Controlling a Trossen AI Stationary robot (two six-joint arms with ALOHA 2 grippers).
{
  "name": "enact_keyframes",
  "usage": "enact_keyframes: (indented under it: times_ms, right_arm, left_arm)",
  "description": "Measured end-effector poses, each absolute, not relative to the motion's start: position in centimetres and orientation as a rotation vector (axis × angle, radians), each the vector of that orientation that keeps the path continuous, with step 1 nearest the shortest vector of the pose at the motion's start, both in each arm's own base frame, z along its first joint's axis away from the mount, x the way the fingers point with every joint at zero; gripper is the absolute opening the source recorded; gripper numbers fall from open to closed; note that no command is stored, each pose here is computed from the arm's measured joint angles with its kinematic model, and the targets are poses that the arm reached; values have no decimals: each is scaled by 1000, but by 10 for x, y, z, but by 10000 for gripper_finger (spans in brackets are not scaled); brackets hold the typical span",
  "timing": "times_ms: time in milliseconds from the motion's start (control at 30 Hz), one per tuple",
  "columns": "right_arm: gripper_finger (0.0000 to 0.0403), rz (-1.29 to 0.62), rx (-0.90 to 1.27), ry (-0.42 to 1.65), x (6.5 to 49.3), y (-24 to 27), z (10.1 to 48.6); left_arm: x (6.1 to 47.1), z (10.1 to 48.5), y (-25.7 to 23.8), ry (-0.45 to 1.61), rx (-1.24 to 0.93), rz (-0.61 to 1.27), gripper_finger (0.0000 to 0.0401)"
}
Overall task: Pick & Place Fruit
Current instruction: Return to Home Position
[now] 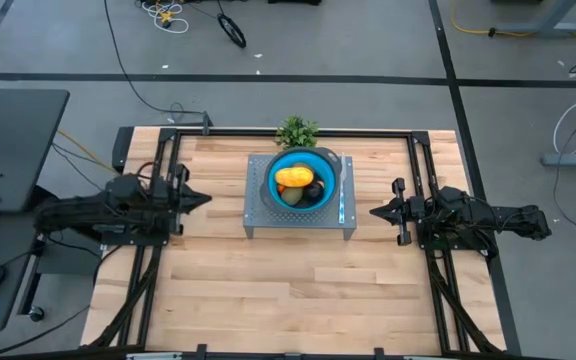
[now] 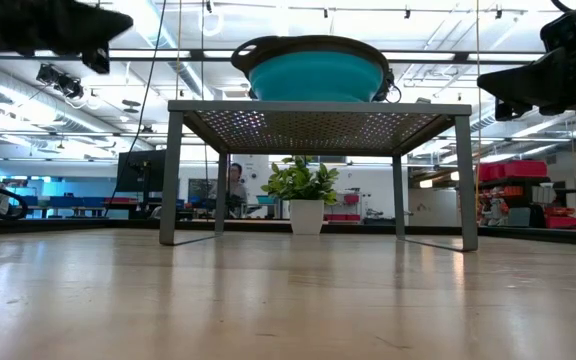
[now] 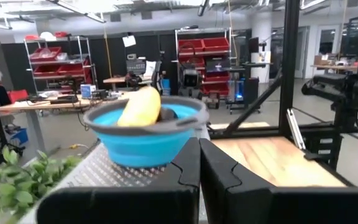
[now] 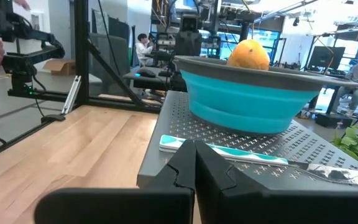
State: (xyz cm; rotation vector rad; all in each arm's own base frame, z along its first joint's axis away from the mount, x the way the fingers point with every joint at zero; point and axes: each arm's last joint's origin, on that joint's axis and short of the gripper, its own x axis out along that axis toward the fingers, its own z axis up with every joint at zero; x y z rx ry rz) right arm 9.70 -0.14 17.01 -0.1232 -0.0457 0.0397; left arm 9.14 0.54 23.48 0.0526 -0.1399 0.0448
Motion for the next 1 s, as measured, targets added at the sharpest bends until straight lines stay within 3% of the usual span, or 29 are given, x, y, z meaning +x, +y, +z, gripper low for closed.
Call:
enact_keyframes:
  times_ms: [567, 1000]
  right_arm:
    - [3, 40, -123, -46, 97, -1, 170]
    - [3, 40, -123, -45, 97, -1, 170]
  left_arm:
    - [102, 182, 3, -90, 87, -78, 3]
    - [97, 175, 5, -97, 141, 34, 2]
